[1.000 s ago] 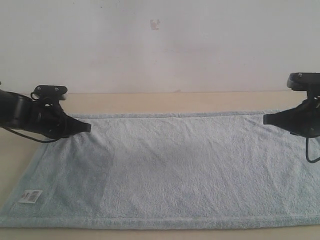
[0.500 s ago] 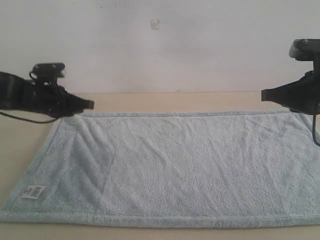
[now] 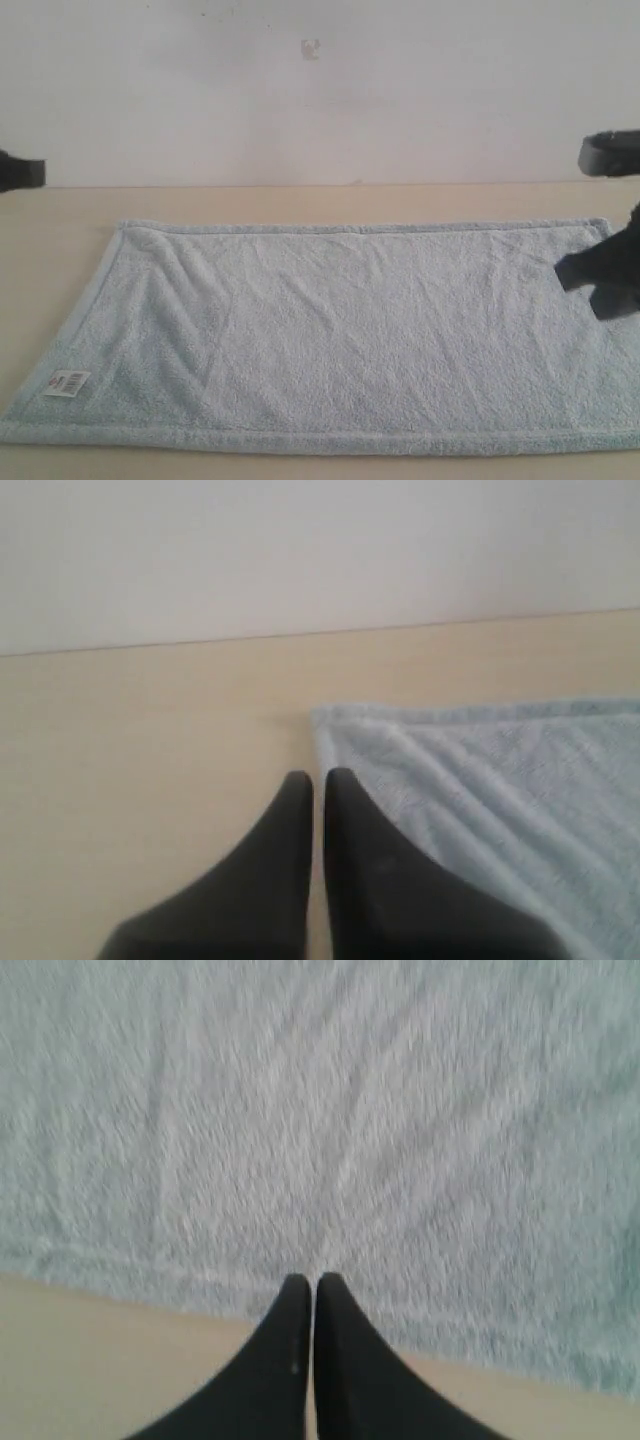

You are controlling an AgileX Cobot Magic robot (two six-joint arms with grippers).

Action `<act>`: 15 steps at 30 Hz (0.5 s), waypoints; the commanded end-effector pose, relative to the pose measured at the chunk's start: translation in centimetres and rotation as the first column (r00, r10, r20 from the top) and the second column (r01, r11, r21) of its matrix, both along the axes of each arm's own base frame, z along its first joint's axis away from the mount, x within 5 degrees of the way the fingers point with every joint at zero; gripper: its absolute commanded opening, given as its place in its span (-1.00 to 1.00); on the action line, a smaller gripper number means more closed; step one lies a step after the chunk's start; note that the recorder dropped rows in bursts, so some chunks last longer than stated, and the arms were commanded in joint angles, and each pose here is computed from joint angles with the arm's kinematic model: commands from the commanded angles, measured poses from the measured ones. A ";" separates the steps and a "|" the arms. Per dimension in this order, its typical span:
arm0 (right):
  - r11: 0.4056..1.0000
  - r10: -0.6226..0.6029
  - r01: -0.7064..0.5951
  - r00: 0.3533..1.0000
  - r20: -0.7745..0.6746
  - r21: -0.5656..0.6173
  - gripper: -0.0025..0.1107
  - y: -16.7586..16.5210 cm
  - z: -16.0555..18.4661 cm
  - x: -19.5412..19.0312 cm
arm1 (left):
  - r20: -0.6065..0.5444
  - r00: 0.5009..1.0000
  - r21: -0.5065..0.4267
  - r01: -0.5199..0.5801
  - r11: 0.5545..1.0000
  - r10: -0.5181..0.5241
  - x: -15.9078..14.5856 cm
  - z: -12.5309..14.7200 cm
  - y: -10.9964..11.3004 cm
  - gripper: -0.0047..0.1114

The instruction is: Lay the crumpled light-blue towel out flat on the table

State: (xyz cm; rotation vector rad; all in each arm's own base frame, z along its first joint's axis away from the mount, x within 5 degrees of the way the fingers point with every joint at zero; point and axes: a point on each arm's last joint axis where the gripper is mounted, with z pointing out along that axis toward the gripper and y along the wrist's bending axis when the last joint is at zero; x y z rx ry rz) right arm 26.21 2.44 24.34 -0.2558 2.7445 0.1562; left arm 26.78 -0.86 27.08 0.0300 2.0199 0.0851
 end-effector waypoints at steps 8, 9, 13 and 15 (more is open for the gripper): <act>0.996 -0.033 -0.046 0.584 0.811 0.074 -0.94 0.8 6.1 -11.1 | 0.330 0.880 -0.208 -0.285 0.936 0.342 -15.3 1.2 3.5 -0.85; 0.995 -0.048 -0.054 0.512 0.858 0.087 -0.94 0.5 6.4 -12.6 | 0.379 0.859 -0.225 -0.275 0.935 0.344 -16.5 1.5 3.6 -0.85; 0.995 -0.049 -0.075 0.256 0.965 0.071 -0.94 -0.7 7.9 -18.2 | 0.580 0.749 -0.227 -0.229 0.947 0.320 -21.3 2.2 3.9 -0.85; 0.997 -0.024 -0.073 0.178 0.984 0.037 -0.94 -1.1 8.0 -20.0 | 0.641 0.708 -0.188 -0.229 0.955 0.296 -22.8 1.7 4.0 -0.85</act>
